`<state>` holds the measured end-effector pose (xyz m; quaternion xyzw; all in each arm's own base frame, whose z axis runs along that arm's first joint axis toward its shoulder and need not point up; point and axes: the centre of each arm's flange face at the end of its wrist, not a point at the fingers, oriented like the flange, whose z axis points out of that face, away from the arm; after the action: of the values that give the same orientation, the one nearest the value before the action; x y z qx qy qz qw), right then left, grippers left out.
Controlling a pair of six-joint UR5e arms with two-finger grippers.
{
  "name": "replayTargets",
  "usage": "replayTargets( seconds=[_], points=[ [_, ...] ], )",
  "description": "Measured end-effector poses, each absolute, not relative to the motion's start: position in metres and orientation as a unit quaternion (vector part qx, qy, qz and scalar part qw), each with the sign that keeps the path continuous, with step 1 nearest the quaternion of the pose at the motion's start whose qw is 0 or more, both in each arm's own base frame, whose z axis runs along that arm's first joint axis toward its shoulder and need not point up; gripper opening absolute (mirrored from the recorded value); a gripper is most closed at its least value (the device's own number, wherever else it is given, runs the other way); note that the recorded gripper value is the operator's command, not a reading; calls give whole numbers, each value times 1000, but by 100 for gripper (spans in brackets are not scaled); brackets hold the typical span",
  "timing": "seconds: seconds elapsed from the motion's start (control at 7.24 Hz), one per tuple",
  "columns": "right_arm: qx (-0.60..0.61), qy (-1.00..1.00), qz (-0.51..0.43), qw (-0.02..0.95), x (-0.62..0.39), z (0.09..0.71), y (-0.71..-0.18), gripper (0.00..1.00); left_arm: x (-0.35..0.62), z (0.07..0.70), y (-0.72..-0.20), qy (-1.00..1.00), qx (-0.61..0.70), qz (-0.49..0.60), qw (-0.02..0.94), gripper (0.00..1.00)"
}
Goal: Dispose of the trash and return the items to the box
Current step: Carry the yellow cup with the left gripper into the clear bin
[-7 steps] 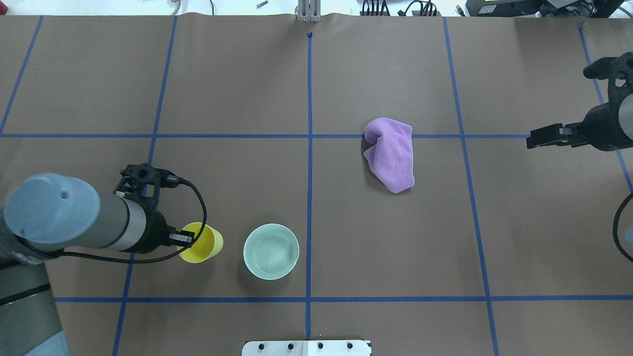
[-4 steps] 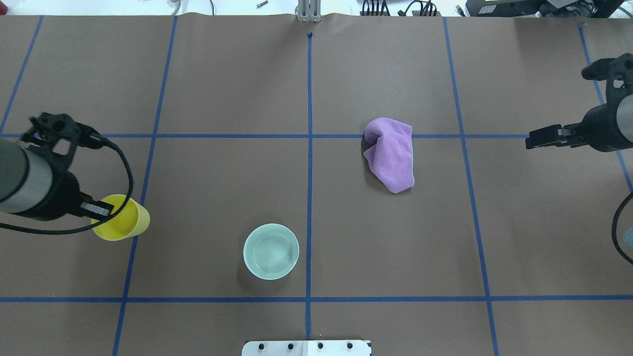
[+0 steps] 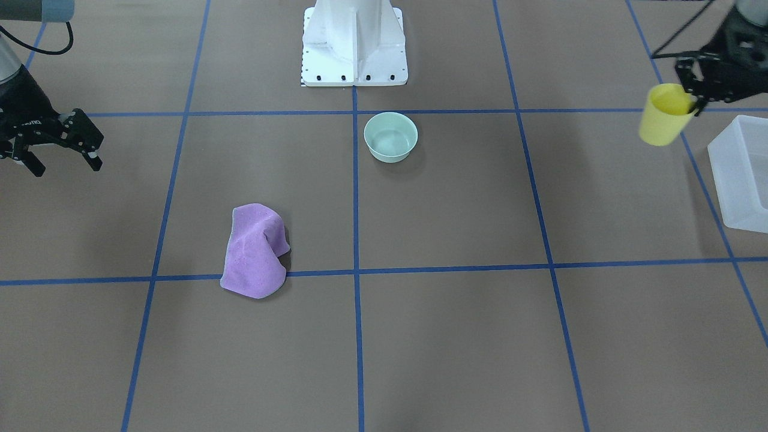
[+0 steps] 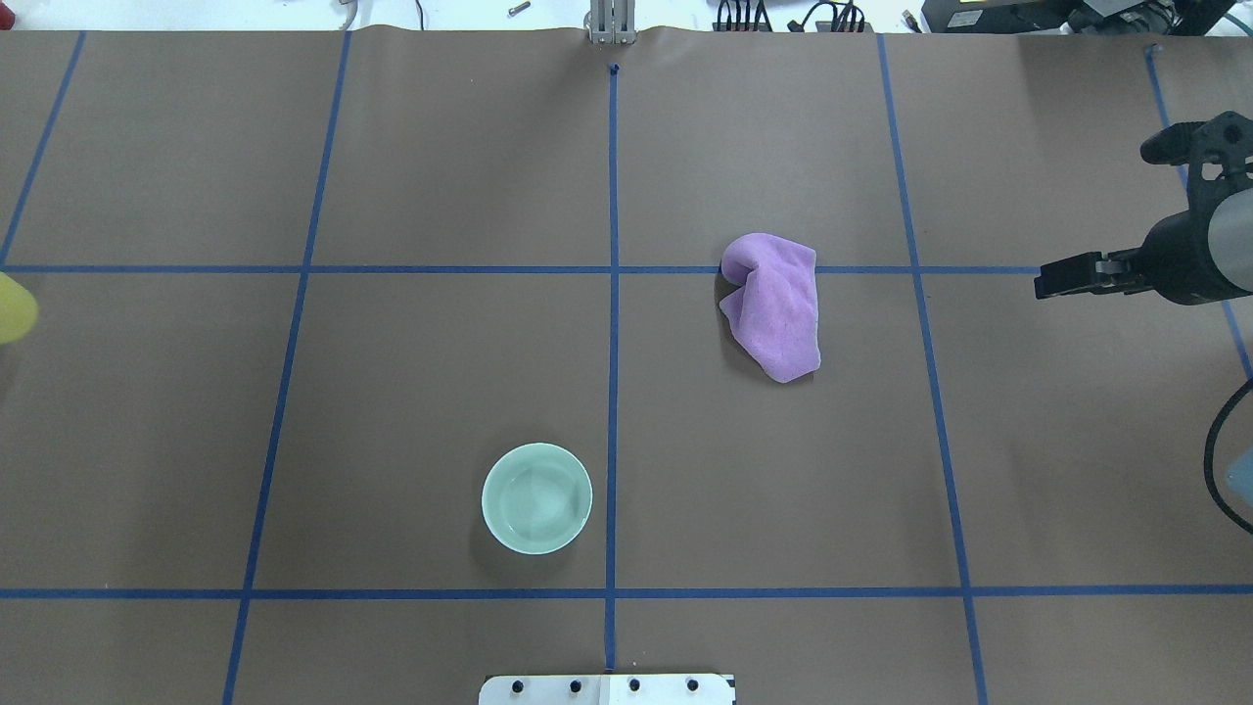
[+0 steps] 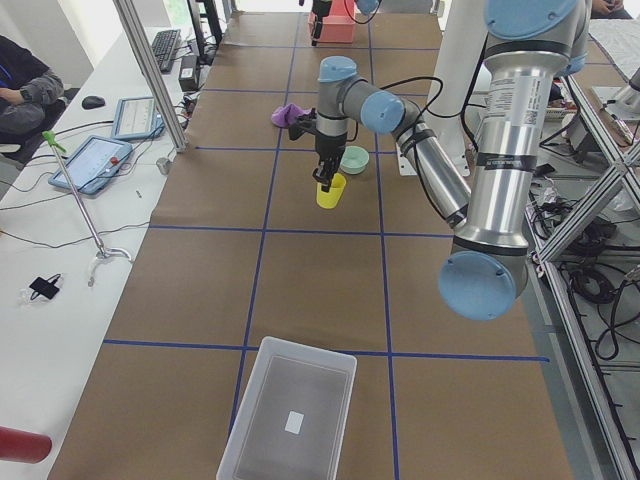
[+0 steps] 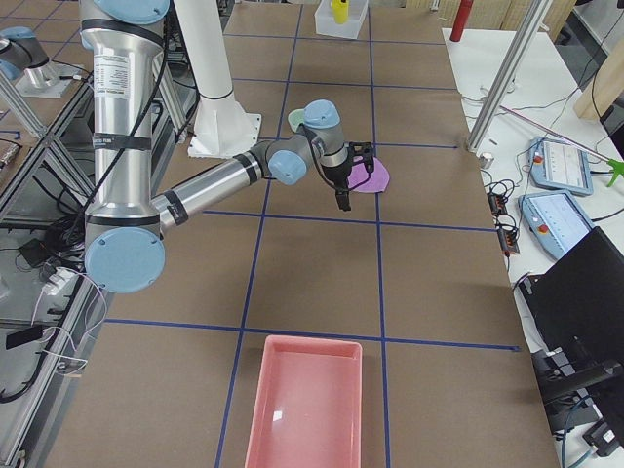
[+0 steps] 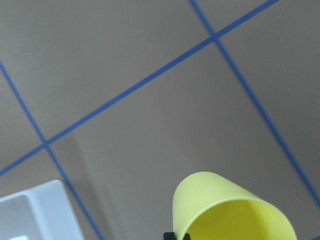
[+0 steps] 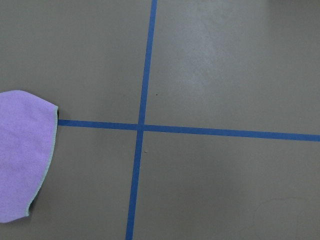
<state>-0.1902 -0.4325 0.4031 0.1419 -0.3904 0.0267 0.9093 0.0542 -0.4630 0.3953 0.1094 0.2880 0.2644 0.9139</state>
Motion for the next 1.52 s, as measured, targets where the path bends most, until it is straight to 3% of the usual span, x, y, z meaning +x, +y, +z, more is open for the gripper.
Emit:
replayTargets(
  seconds=[0.41, 0.69, 0.97, 1.38, 1.52],
  points=[
    [143, -388, 25, 910, -193, 404, -433, 100, -63, 546, -521, 301, 120, 341, 882, 0],
    [146, -385, 24, 911, -196, 404, -433, 100, -84, 669, -530, 317, 140, 372, 861, 0],
    [150, -382, 25, 911, -197, 403, -433, 100, -81, 739, -508, 351, 149, 371, 847, 0],
    [155, -377, 24, 913, -200, 404, -433, 100, -77, 783, -444, 376, 134, 357, 845, 0],
    [156, -376, 24, 913, -201, 404, -432, 100, -76, 787, -428, 382, 129, 348, 846, 26]
  ],
)
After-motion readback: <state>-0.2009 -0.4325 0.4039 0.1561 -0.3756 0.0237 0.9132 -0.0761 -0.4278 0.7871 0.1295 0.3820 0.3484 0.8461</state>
